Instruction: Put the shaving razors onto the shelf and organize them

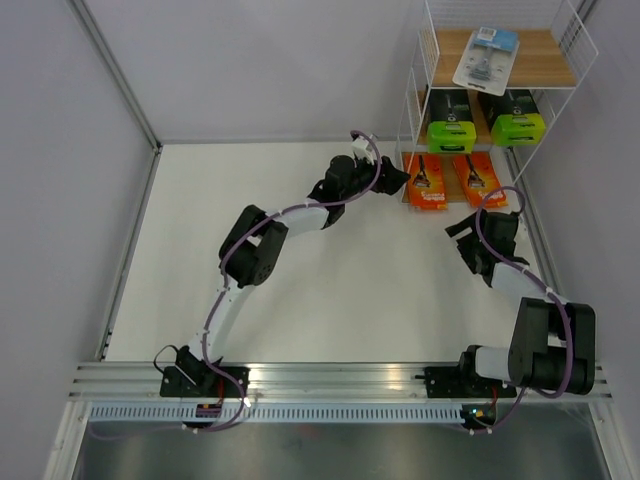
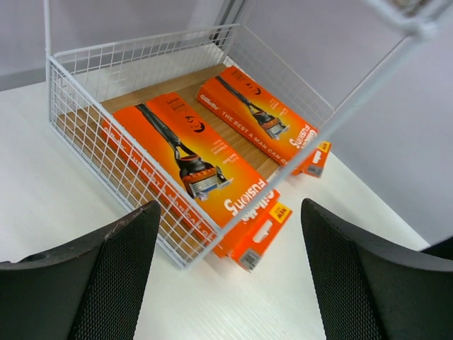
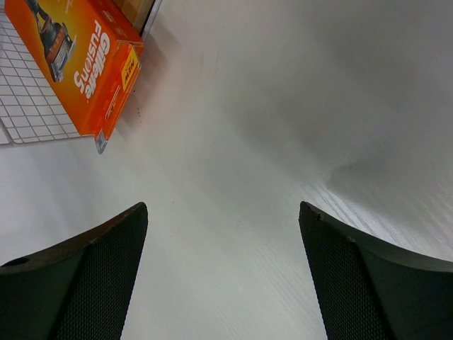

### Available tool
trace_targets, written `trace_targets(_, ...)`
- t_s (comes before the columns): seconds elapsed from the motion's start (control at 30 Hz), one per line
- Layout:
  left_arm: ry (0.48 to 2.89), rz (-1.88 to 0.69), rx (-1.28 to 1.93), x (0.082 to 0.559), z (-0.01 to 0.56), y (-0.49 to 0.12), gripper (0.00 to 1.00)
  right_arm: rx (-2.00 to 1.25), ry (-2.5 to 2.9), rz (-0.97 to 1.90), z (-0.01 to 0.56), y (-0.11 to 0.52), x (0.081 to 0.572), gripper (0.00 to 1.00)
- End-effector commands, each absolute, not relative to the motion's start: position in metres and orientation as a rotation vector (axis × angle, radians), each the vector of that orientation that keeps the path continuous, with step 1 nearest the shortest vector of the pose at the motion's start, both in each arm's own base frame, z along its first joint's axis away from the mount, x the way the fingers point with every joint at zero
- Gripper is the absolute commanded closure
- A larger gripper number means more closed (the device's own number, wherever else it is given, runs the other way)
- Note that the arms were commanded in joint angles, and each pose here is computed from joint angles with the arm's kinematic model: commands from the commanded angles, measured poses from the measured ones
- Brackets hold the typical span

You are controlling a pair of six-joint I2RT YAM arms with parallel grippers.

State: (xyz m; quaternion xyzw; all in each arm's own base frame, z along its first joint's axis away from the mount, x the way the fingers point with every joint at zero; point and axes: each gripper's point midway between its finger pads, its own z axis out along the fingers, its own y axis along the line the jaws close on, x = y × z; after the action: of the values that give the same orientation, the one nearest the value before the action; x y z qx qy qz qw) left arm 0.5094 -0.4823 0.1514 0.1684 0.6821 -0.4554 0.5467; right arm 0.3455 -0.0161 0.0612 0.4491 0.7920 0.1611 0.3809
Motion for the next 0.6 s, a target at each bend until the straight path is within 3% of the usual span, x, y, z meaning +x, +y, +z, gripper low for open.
trace_targets(0.0, 1.386, -1.138, 0.409, 0.479, 0.268, -0.469, 0.14, 1.063, 1.955, 0.433, 0.096, -0.018, 0.355, 0.07)
trace_targets(0.13, 1.469, -1.095, 0.359, 0.463, 0.274, -0.437, 0.13, 0.977, 1.959, 0.419, 0.114, -0.016, 0.345, 0.05)
trace_targets(0.37, 1.834, -1.032, 0.188, 0.45, 0.244, -0.364, 0.15, 0.787, 1.939, 0.342, 0.163, -0.02, 0.335, 0.02)
trace_targets(0.57, 2.073, -0.969, 0.091, 0.398, 0.201, -0.301, 0.16, 0.631, 1.837, 0.246, 0.231, -0.027, 0.31, 0.02)
